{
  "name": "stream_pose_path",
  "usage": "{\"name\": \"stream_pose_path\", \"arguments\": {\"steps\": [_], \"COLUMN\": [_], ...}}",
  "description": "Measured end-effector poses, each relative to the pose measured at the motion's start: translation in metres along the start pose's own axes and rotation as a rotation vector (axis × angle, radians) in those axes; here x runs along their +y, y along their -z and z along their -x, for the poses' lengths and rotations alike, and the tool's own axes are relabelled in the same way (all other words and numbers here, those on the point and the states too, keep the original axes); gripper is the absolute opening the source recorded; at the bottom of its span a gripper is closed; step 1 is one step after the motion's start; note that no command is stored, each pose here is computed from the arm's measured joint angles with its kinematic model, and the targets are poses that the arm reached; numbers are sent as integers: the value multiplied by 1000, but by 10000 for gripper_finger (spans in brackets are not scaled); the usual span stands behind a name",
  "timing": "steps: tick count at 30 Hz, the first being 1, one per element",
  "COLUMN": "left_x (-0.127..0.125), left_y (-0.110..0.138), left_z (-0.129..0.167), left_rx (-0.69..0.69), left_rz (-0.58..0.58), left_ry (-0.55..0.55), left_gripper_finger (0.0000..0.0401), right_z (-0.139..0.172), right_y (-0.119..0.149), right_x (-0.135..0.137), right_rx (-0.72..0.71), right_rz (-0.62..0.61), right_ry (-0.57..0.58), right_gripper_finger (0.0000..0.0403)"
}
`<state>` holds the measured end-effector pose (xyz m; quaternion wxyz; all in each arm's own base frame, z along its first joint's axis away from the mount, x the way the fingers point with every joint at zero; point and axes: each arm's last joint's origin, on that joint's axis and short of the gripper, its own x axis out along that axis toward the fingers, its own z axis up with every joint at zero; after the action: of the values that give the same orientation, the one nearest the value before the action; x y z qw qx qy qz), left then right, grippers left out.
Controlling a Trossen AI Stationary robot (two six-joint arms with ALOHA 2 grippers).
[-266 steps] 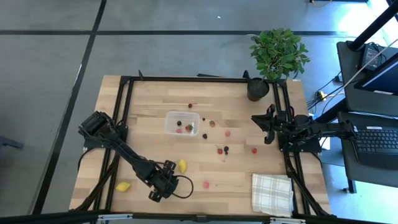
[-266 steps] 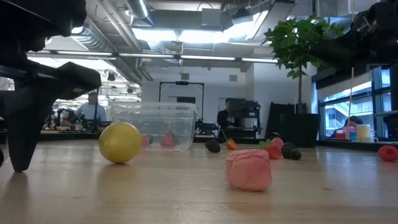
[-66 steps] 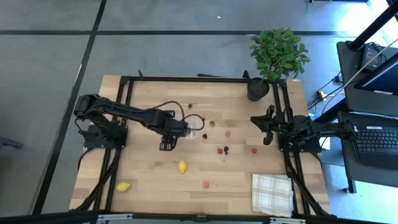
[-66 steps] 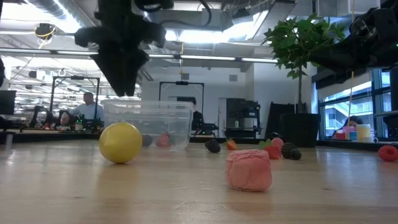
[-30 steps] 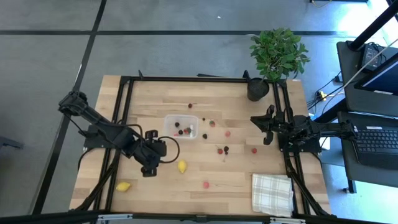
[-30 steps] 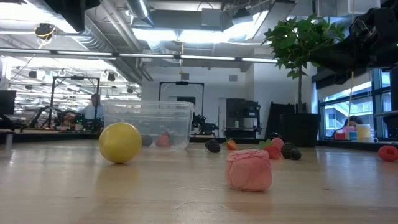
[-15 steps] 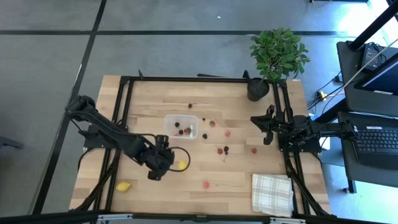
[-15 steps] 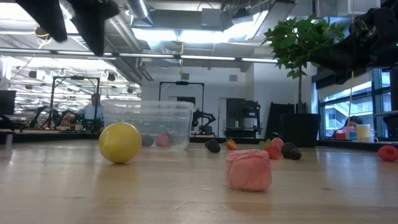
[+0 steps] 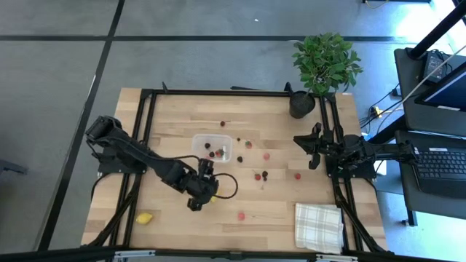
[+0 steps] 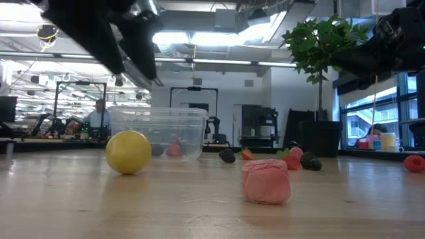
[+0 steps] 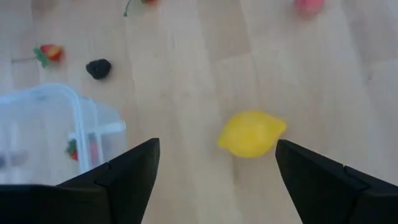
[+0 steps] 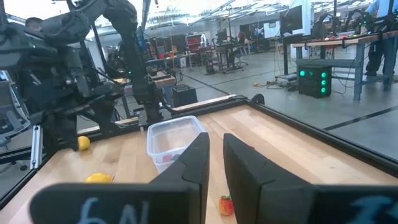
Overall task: Pick and placing Produce into tupperware
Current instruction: Put the top lemon into the transparent bin
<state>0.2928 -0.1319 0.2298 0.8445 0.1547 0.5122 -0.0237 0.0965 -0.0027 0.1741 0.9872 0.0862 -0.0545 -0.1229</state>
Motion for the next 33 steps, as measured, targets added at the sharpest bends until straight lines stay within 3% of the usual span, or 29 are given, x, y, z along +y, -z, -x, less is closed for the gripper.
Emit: {"name": "stream_pose_path", "arguments": {"steps": [6, 10, 28, 33], "left_x": [-6, -10, -10, -13], "left_y": [-2, -5, -4, -1], "left_z": [-18, -25, -43, -52], "left_rx": [11, -11, 28, 58], "left_rz": [-371, -491, -573, -680], "left_ry": [83, 117, 125, 138], "left_gripper_finger": [314, 314, 314, 314], "right_z": [0, 0, 0, 0], "right_y": [0, 0, 0, 0], "right_x": [0, 0, 0, 0], "right_rx": [0, 0, 2, 2], "right_rz": [-4, -4, -25, -26], "right_ry": [0, 0, 0, 0], "right_gripper_finger": [51, 51, 51, 51]}}
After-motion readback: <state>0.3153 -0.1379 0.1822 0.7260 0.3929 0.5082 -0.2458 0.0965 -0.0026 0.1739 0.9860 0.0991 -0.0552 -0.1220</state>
